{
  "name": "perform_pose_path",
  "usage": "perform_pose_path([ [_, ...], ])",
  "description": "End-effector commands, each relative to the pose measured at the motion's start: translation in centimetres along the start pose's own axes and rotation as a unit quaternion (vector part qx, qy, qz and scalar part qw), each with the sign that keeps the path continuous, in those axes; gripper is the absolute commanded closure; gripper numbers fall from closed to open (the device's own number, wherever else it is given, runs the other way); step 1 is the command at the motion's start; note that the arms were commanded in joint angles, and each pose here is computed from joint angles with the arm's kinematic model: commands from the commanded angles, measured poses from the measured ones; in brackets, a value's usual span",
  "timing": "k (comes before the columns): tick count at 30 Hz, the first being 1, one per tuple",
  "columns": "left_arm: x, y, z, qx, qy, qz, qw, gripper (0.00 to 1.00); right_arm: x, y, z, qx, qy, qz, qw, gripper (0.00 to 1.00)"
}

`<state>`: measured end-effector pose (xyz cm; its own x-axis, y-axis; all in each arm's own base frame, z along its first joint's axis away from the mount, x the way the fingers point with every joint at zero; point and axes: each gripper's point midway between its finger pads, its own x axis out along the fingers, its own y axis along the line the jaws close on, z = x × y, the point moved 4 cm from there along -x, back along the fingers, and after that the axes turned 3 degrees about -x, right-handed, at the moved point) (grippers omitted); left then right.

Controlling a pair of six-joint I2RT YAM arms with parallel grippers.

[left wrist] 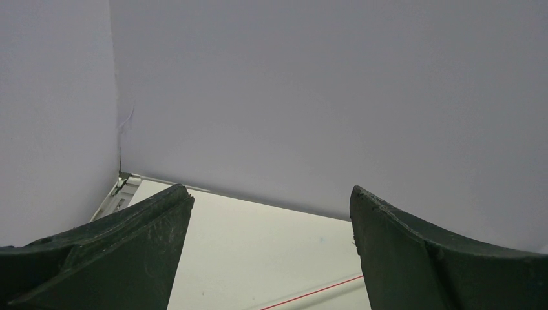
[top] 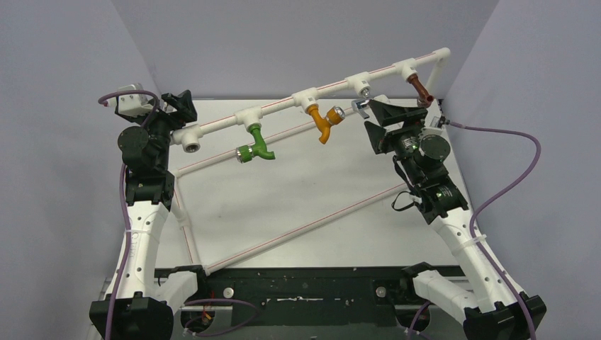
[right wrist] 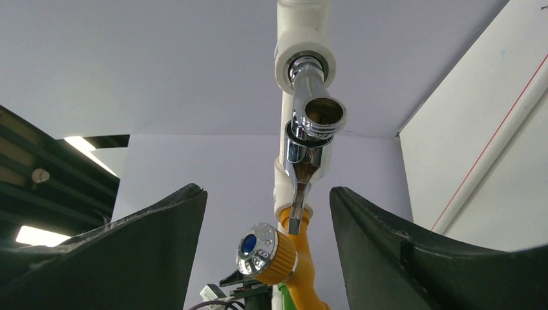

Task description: Install the water faucets

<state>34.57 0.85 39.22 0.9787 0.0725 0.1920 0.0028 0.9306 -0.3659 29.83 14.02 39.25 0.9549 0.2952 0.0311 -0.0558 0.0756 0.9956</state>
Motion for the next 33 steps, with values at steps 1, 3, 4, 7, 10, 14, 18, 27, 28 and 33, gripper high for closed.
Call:
perform_pose_path([
  [1, -2.4, 4.4, -10.8, 0.002, 0.206, 0.068, 0.976, 0.10, -1.8, 0.7, 0.5, -0.083, -0.012, -0.001, 0.996, 0.28],
  [3, -2.4, 4.4, -10.9, 0.002, 0.206, 0.068, 0.976, 0.10, -2.4, 0.9, 0.9, -0.128, -0.020, 0.004, 0.992, 0.28],
  [4, -2.4, 4.4, -10.9, 0.002, 0.207, 0.068, 0.976, 0.10, -2.6, 1.0, 1.0, -0.148, -0.023, 0.005, 0.989, 0.28],
  [7, -2.4, 4.4, -10.9, 0.002, 0.206, 0.068, 0.976, 0.10, -3.1, 1.4, 1.5, -0.222, -0.027, 0.005, 0.975, 0.28],
  [10, -2.4, 4.4, -10.9, 0.001, 0.207, 0.067, 0.976, 0.10, -3.7, 1.9, 2.2, -0.304, -0.040, 0.002, 0.952, 0.28],
  [14, -2.4, 4.4, -10.9, 0.001, 0.207, 0.067, 0.976, 0.10, -4.8, 3.0, 3.1, -0.425, -0.057, 0.028, 0.903, 0.31],
  [18, -2.4, 4.4, -10.9, 0.000, 0.207, 0.067, 0.976, 0.10, -5.3, 3.9, 3.1, -0.555, -0.047, 0.074, 0.827, 0.32],
  [27, -2.3, 4.4, -10.9, -0.005, 0.206, 0.065, 0.976, 0.10, -4.9, 2.8, 4.4, -0.773, -0.059, 0.094, 0.625, 0.28],
  [28, -2.3, 4.4, -10.8, -0.005, 0.206, 0.065, 0.976, 0.10, -4.8, 2.6, 4.5, -0.793, -0.058, 0.099, 0.598, 0.28],
  [33, -2.4, 4.4, -10.8, -0.006, 0.206, 0.062, 0.977, 0.10, -3.7, 1.2, 5.1, -0.866, -0.051, 0.089, 0.490, 0.25],
])
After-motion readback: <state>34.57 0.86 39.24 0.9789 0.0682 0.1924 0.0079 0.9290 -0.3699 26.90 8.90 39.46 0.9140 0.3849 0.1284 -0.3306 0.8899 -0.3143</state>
